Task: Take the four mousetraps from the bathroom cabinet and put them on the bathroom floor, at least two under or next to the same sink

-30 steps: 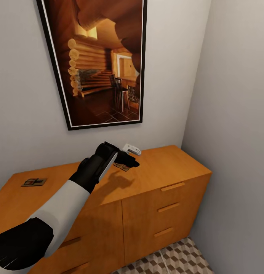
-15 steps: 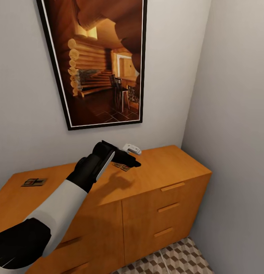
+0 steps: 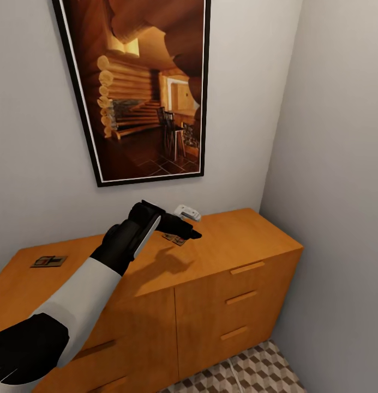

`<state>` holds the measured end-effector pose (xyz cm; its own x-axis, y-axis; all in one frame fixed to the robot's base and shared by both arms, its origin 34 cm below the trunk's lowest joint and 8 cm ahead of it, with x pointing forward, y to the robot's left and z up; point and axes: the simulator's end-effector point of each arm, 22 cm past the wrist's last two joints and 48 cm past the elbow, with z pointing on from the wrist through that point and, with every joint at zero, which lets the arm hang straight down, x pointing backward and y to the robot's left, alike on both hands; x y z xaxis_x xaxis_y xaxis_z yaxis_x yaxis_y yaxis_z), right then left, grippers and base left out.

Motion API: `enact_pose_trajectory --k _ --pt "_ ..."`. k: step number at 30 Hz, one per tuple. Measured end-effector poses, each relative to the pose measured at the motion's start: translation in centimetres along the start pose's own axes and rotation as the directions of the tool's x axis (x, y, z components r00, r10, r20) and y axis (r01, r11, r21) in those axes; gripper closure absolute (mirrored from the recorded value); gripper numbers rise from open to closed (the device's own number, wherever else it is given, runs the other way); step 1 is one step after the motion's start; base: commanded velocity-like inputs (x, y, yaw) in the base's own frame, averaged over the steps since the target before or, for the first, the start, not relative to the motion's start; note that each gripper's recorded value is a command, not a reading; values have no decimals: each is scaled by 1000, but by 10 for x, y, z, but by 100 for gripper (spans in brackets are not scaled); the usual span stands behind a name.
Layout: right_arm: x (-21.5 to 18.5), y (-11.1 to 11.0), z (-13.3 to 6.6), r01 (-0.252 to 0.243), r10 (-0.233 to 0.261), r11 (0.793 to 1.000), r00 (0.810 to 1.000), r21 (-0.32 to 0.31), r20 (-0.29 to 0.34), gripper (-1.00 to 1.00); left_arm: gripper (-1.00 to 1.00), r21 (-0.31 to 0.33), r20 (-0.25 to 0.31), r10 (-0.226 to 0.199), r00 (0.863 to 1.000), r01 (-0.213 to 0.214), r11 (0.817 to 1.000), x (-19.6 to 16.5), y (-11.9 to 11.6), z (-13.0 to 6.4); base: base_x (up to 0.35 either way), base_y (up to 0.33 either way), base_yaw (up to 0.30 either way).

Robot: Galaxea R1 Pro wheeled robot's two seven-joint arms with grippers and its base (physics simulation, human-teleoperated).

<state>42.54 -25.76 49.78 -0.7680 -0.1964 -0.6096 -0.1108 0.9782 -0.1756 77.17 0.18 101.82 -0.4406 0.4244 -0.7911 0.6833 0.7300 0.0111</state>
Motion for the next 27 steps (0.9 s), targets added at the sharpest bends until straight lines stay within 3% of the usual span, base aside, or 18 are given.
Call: enact_pose_trajectory --k 7,17,27 --pt "0 0 0 0 0 1000 1000 0 0 100 -100 14 2 -1 1000 1 1000 0 -2 -1 0 0 0" --pt "0 0 0 0 0 1000 1000 0 -1 100 -100 41 46 -51 998 50 998 -11 4 -11 0 0 0" --pt "0 0 0 0 0 1000 1000 1 0 100 -100 42 49 -57 997 55 998 -12 5 -12 0 0 0"
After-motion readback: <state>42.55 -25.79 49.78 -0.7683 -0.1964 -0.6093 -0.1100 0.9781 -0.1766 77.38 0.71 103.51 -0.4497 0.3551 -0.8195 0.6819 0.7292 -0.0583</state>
